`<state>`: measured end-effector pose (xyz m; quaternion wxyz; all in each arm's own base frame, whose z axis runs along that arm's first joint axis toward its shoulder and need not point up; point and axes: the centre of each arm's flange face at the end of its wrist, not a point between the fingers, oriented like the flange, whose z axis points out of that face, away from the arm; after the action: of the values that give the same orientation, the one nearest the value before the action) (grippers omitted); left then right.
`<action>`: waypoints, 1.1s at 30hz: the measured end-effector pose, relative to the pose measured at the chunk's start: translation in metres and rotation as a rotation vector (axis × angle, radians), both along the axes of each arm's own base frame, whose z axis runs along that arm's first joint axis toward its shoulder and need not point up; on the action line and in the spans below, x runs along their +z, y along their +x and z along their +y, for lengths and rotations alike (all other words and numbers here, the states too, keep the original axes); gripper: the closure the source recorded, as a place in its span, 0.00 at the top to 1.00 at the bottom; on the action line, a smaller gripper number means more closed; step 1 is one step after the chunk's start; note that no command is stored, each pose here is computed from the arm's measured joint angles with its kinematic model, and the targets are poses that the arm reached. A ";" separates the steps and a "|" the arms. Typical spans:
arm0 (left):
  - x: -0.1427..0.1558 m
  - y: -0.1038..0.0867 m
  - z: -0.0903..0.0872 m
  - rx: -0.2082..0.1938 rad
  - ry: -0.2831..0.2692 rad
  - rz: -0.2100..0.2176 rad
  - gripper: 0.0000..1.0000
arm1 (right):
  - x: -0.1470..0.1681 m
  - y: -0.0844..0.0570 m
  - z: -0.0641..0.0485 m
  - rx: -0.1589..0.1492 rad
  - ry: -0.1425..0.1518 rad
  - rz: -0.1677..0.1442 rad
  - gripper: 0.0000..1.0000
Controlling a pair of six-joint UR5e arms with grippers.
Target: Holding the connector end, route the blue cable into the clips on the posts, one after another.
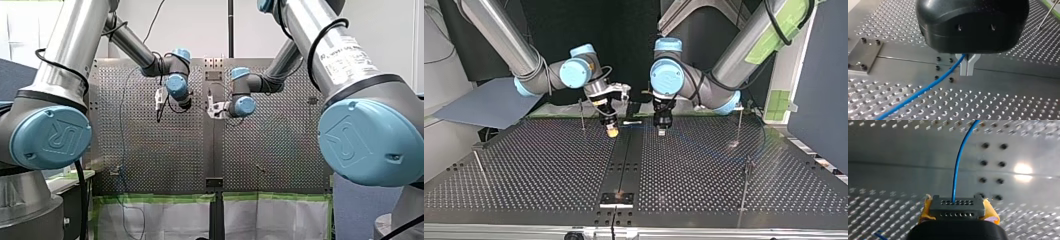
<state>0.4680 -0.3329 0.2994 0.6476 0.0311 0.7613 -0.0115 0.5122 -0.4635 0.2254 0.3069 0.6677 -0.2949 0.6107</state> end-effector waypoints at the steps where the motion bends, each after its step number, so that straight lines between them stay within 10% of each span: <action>1: -0.003 0.000 -0.001 0.000 -0.001 0.000 0.00 | -0.007 -0.003 0.001 -0.003 0.006 0.010 0.00; 33: -0.148 -0.011 -0.036 -0.078 -0.025 0.043 0.00 | -0.113 -0.061 0.041 -0.029 0.038 0.006 0.00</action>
<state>0.4574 -0.3688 0.1516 0.6304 0.0525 0.7731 -0.0467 0.4509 -0.4229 0.1127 0.3039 0.6708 -0.3149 0.5987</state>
